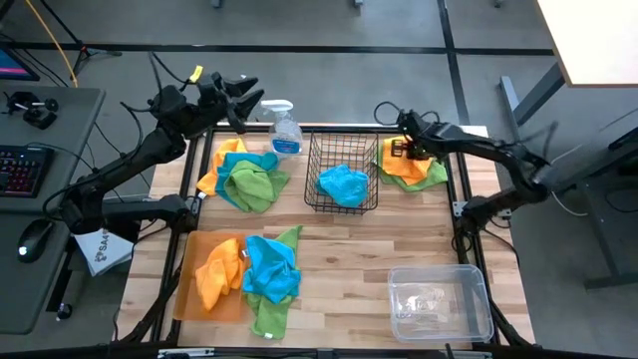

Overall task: Sort microfiber towel by color & place in baskets
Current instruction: Put the top right orange towel into the orange bin

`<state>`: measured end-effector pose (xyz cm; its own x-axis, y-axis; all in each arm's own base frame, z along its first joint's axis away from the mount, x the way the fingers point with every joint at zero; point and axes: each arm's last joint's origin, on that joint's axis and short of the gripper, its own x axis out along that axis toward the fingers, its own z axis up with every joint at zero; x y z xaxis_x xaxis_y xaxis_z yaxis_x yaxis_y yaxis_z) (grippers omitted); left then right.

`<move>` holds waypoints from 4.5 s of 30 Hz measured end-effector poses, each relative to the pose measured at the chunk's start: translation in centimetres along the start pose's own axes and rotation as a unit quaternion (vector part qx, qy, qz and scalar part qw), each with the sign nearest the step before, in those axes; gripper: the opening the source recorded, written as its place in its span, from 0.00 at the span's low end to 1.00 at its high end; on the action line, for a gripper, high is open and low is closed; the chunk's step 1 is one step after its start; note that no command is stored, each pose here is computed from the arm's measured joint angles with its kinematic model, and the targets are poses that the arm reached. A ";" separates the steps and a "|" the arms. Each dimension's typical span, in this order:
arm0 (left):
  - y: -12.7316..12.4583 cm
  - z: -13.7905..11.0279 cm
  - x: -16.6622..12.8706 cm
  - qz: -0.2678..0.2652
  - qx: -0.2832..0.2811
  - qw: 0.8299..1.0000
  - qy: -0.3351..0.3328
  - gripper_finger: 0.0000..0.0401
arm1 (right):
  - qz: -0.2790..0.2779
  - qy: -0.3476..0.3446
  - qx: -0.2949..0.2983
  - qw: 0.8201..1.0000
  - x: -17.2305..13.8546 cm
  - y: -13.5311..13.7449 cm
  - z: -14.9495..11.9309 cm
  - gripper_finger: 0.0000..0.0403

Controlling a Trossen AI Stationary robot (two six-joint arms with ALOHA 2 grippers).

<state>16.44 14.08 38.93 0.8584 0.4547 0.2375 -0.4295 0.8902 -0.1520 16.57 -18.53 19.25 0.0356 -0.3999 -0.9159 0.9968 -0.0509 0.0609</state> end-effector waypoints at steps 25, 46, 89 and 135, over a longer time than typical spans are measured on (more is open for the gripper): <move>-9.5 -1.6 6.0 -0.222 -0.078 0.972 0.021 0.53 | 0.570 -0.201 -0.276 0.748 -30.0 1.2 -2.8 0.00; -26.7 -1.5 12.0 -0.375 -0.198 0.898 0.119 0.75 | 0.815 -0.130 -0.355 0.440 -37.9 3.8 -12.6 0.00; -25.9 -2.6 11.0 -0.543 -0.172 0.770 0.286 0.00 | 0.774 -0.263 -0.282 0.502 -36.1 9.2 -11.0 0.26; -17.5 -3.5 -17.9 -0.146 -0.135 0.708 0.678 0.00 | 0.527 -0.404 -0.231 0.711 -35.1 3.3 -7.6 0.75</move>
<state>9.51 -9.72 33.96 0.4593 -0.3565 -0.8136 -0.2654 0.8190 -0.5088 19.10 2.30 48.59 0.9139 -0.3980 0.0799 0.3704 0.8980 0.2374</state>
